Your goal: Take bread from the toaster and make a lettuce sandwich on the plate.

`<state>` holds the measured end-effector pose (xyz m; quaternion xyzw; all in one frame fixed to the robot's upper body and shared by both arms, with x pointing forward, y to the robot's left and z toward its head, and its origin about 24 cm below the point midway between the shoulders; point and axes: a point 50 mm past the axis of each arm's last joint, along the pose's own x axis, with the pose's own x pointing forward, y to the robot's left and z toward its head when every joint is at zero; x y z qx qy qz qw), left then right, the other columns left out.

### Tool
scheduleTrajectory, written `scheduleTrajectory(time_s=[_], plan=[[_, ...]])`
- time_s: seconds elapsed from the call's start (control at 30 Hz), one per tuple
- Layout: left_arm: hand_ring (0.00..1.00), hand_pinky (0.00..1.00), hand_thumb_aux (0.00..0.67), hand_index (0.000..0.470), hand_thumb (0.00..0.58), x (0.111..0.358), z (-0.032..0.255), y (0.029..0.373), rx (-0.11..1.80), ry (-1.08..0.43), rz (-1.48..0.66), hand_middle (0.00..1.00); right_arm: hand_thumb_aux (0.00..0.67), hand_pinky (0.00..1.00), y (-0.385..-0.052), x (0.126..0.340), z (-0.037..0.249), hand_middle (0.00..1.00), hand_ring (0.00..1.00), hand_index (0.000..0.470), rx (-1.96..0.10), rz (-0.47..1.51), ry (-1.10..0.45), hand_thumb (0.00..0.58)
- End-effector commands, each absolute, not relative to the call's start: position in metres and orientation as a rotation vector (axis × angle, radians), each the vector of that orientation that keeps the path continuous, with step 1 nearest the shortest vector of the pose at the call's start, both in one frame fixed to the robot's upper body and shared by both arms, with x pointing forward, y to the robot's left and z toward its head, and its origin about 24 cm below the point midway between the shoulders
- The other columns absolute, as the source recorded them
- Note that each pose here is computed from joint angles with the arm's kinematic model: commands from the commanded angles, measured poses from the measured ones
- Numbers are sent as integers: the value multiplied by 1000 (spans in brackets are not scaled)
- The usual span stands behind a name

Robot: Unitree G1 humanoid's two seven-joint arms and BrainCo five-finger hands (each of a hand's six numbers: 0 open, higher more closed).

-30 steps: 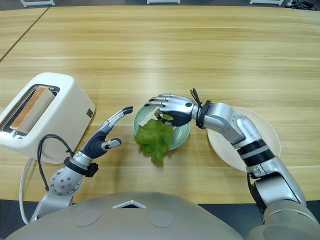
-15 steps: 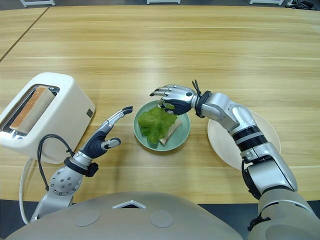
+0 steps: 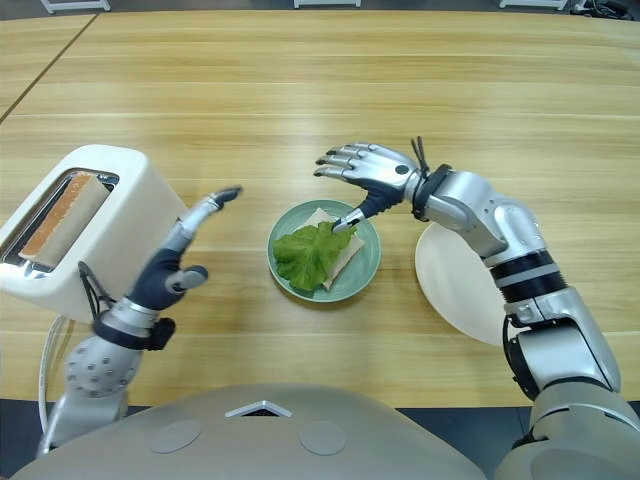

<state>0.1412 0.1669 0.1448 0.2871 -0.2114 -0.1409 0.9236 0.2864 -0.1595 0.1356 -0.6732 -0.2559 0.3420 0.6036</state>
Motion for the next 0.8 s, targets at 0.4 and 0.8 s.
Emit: scheduleTrajectory(time_s=[0.4, 0.8], plan=[[0, 0, 0, 0, 0, 117, 187, 299, 1457, -14, 193, 0, 0, 0, -170, 238, 132, 0, 0, 0, -1251, 751, -600, 0], [0, 0, 499, 350, 542, 122, 131, 310, 1361, 198, 75, 0, 0, 0, -170, 238, 126, 0, 0, 0, -1269, 772, -590, 0]])
